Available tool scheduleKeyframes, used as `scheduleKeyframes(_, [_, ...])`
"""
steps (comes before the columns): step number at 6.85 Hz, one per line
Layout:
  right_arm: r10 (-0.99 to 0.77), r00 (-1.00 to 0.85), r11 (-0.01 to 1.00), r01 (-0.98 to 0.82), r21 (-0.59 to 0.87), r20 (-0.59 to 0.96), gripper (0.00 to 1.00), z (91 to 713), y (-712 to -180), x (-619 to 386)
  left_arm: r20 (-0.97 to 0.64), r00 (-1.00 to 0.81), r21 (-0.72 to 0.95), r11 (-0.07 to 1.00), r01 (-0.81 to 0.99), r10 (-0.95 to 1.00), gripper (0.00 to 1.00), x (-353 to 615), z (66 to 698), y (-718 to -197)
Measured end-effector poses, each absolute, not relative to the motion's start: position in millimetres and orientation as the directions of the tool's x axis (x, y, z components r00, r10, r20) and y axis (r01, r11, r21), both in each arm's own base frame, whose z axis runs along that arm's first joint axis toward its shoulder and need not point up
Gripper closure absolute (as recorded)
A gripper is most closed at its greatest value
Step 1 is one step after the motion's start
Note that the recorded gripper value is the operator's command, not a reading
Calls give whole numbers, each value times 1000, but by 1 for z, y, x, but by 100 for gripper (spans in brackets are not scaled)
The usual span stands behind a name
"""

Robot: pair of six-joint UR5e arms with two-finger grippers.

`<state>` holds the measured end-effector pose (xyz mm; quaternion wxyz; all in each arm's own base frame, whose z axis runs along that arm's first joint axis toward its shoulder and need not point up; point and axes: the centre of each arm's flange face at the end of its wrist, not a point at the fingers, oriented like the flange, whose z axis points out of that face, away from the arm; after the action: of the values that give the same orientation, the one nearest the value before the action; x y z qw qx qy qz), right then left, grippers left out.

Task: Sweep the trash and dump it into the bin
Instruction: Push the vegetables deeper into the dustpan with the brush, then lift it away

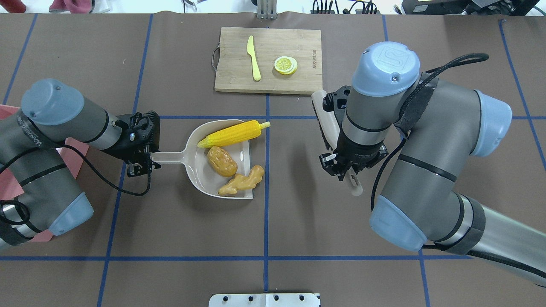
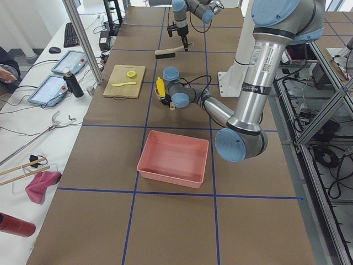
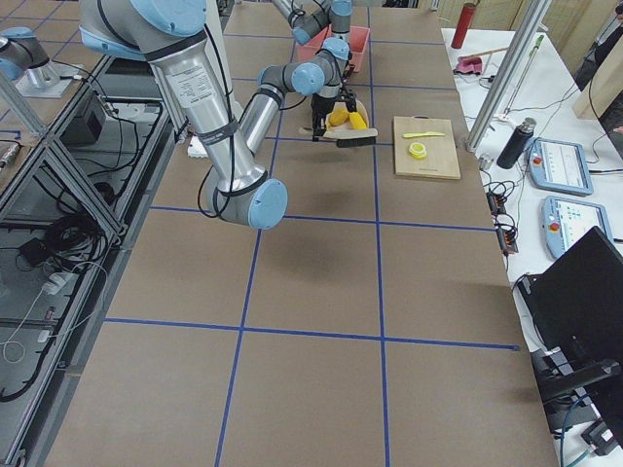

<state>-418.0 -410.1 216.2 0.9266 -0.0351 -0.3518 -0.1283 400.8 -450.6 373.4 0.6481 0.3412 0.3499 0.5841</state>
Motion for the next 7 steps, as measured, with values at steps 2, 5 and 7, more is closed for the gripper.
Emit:
scheduleKeyframes(2, [-235, 746, 961, 274, 34, 624, 100, 227, -418, -418, -56, 73, 850, 86, -520, 996, 100, 398, 376, -449])
scheduleKeyframes(5, [-272, 777, 952, 305, 38, 568, 100, 244, -420, -479, -61, 62, 862, 84, -499, 996, 100, 395, 369, -444])
scheduleKeyframes(7, [-296, 767, 944, 327, 51, 570, 100, 236, -424, -532, -68, 68, 871, 93, -482, 995, 100, 394, 365, -443])
